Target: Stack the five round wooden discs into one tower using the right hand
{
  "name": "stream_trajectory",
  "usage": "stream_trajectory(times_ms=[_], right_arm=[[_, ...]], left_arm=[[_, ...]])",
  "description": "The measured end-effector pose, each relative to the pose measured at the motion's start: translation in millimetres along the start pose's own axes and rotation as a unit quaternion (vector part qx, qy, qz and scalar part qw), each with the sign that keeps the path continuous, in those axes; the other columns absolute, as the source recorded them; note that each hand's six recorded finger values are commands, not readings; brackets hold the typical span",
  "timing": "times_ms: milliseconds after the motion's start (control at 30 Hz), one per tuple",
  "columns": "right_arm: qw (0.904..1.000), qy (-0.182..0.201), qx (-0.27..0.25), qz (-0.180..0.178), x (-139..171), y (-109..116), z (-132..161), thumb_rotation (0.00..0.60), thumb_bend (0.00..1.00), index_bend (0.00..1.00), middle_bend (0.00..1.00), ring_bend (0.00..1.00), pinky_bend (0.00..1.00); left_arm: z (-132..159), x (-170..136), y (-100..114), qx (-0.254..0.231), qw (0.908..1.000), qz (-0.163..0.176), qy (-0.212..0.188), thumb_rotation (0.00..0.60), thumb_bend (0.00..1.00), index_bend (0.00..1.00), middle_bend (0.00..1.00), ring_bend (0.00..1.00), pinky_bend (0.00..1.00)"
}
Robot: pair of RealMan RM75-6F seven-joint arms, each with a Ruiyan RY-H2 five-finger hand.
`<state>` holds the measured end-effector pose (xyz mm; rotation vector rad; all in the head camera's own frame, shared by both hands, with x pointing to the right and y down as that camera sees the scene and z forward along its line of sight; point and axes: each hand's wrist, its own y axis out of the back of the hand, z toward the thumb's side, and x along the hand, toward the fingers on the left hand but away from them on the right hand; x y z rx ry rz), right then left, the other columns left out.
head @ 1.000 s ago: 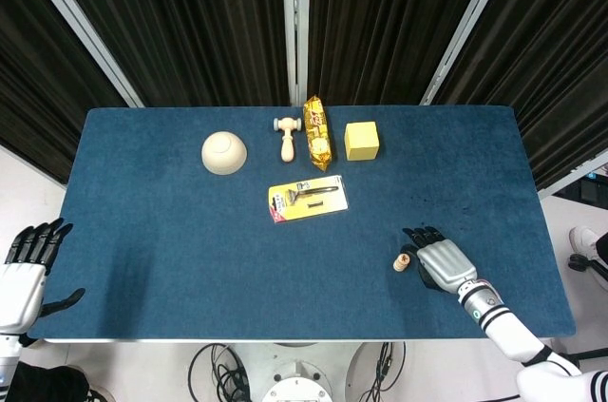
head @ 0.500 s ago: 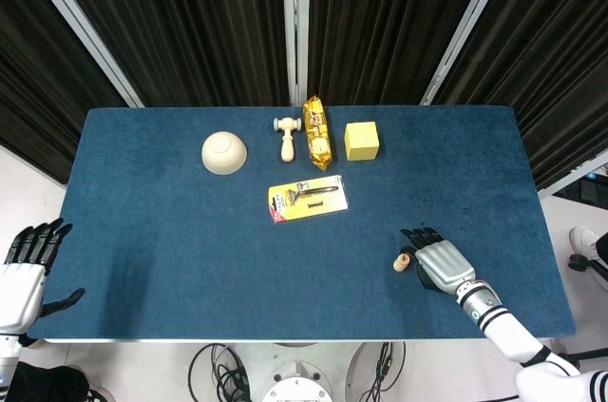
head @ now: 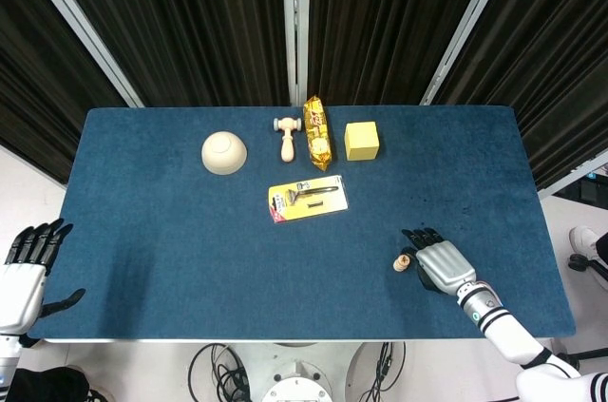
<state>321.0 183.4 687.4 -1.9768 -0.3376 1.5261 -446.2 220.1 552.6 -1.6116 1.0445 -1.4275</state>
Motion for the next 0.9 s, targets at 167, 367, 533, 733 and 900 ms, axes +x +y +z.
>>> stream_trajectory(times_ms=[167,367,533,733,900], right_arm=[[0.9999,-0.005,0.004,-0.013,1,7,-3,0.572,0.76,0.26,0.00,0.00,0.00],[0.9974,-0.023,0.020,-0.065,15,26,-14,0.575,0.72,0.00,0.00,0.00,0.00],[0.9898,-0.047,0.025,-0.133,45,41,-29,0.575,0.64,0.00,0.00,0.00,0.00],[0.9679,-0.100,0.040,-0.227,93,48,-60,0.573,0.37,0.00,0.00,0.00,0.00],[0.9480,-0.151,0.057,-0.274,130,33,-90,0.573,0.37,0.00,0.00,0.00,0.00]], left_arm=[[-1,0,0,0.000,1.0000,0.000,0.001,0.600,0.14,0.08,0.00,0.00,0.00],[-1,0,2,-0.001,1.0000,0.003,0.001,0.600,0.14,0.08,0.00,0.00,0.00],[-3,0,1,0.001,1.0000,0.001,0.002,0.600,0.14,0.08,0.00,0.00,0.00],[-5,1,1,0.004,1.0000,0.003,0.003,0.600,0.14,0.08,0.00,0.00,0.00],[-5,1,0,0.007,1.0000,0.002,0.005,0.600,0.14,0.08,0.00,0.00,0.00]])
